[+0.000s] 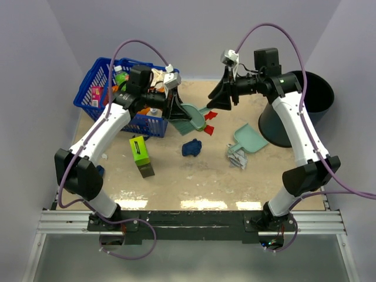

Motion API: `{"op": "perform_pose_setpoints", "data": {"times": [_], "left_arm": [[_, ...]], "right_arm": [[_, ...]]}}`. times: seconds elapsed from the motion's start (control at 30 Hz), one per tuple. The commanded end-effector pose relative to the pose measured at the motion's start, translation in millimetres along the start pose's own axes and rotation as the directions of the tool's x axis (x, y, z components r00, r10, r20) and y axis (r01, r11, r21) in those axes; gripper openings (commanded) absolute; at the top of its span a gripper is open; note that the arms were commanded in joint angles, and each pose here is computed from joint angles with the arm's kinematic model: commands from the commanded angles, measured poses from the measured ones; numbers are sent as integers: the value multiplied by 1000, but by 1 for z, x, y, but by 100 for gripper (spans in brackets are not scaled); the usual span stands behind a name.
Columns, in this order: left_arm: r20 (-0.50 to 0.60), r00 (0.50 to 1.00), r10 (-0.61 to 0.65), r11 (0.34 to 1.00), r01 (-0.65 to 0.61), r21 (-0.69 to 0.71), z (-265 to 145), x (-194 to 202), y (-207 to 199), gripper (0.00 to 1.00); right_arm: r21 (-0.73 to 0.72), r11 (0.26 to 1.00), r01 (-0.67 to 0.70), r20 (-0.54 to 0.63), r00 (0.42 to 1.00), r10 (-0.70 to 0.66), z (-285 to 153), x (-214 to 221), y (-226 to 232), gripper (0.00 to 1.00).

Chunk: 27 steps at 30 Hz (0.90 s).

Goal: Sweep away the paper scraps from the table

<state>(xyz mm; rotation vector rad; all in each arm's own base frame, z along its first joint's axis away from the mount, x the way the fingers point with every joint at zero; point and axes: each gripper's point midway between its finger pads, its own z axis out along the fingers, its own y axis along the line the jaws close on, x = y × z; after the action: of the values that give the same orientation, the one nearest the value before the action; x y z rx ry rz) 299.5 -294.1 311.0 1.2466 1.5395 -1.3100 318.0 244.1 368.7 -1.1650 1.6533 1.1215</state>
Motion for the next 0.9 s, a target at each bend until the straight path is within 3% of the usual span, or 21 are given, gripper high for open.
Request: {"op": "perform_pose_setpoints", "data": {"times": [0.0, 0.23, 0.67, 0.87], "left_arm": [[75, 997, -8, 998, 3, 69, -5, -24, -12, 0], [70, 997, -35, 997, 30, 74, -3, -18, -10, 0], [76, 995, -67, 994, 60, 91, -1, -19, -10, 0], [73, 994, -76, 993, 69, 93, 0, -17, -9, 0]], "right_arm": [[-27, 1000, -13, 20, 1000, 13, -4, -6, 18, 51], [-21, 999, -44, 14, 999, 45, -3, 2, 20, 40], [-82, 992, -93, 32, 995, 96, 6, -1, 28, 36], [-91, 990, -104, 28, 994, 107, 8, 2, 29, 27]]}}
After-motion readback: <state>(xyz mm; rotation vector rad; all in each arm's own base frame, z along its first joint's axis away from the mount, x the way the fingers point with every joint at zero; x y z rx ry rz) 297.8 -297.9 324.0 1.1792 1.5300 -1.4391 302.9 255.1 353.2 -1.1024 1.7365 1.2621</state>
